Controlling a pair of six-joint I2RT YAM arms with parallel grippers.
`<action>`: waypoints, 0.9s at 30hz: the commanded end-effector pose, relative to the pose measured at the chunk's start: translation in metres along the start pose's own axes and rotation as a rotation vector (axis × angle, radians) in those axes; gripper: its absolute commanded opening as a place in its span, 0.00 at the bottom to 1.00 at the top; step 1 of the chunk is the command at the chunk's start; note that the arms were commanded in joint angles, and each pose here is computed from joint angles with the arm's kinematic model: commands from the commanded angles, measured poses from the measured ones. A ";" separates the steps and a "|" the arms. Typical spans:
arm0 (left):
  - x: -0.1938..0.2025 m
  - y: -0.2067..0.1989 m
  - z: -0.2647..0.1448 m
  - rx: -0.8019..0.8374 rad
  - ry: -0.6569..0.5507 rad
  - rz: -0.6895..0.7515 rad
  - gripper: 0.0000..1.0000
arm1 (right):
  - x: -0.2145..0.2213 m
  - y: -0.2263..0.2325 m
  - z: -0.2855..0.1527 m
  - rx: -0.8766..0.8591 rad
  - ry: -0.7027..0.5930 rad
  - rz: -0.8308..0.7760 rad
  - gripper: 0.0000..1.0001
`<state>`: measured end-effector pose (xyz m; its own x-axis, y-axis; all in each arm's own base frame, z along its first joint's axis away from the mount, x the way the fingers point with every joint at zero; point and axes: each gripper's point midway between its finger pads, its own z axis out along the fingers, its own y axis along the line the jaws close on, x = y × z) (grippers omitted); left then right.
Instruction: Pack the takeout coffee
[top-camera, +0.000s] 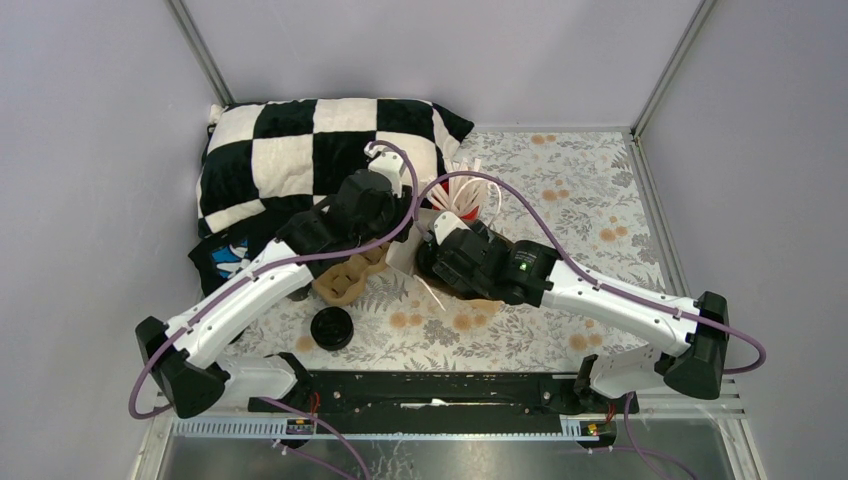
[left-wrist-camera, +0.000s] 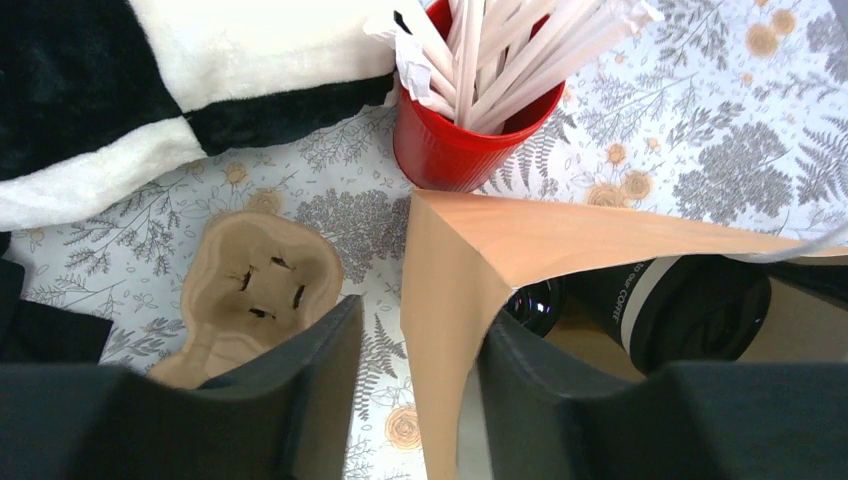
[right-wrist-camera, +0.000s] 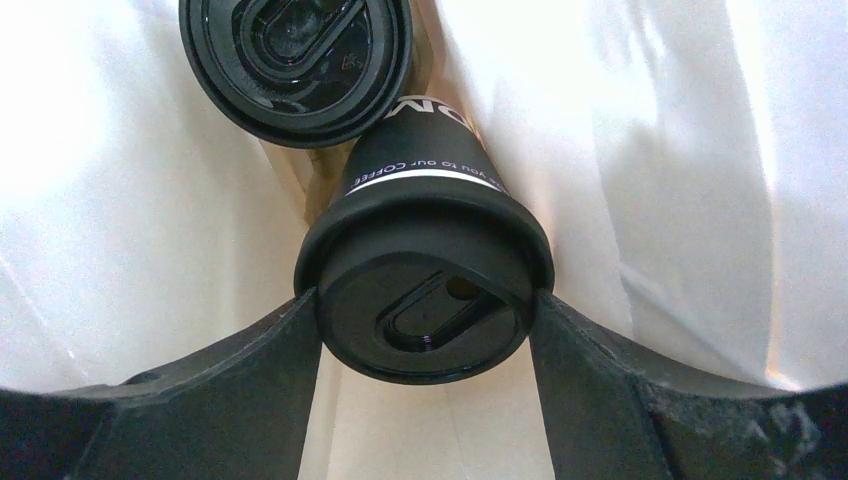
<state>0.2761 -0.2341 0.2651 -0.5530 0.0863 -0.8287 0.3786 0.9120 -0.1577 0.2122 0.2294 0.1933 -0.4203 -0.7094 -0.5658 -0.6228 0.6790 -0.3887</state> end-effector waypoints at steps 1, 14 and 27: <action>-0.013 -0.007 0.007 0.030 -0.032 0.013 0.37 | -0.010 -0.002 -0.011 -0.016 -0.044 0.019 0.32; -0.013 -0.013 0.003 0.083 -0.064 0.037 0.00 | -0.020 0.005 -0.016 -0.082 -0.007 -0.071 0.34; -0.026 -0.024 -0.030 0.177 -0.381 0.005 0.00 | -0.001 0.020 -0.013 -0.244 -0.071 -0.434 0.37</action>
<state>0.2506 -0.2364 0.2689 -0.3814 0.0315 -0.9239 0.4991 0.8482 -0.1771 0.1982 0.2413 0.1978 -0.2067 -0.8668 -0.4539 -0.8234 0.4047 -0.3979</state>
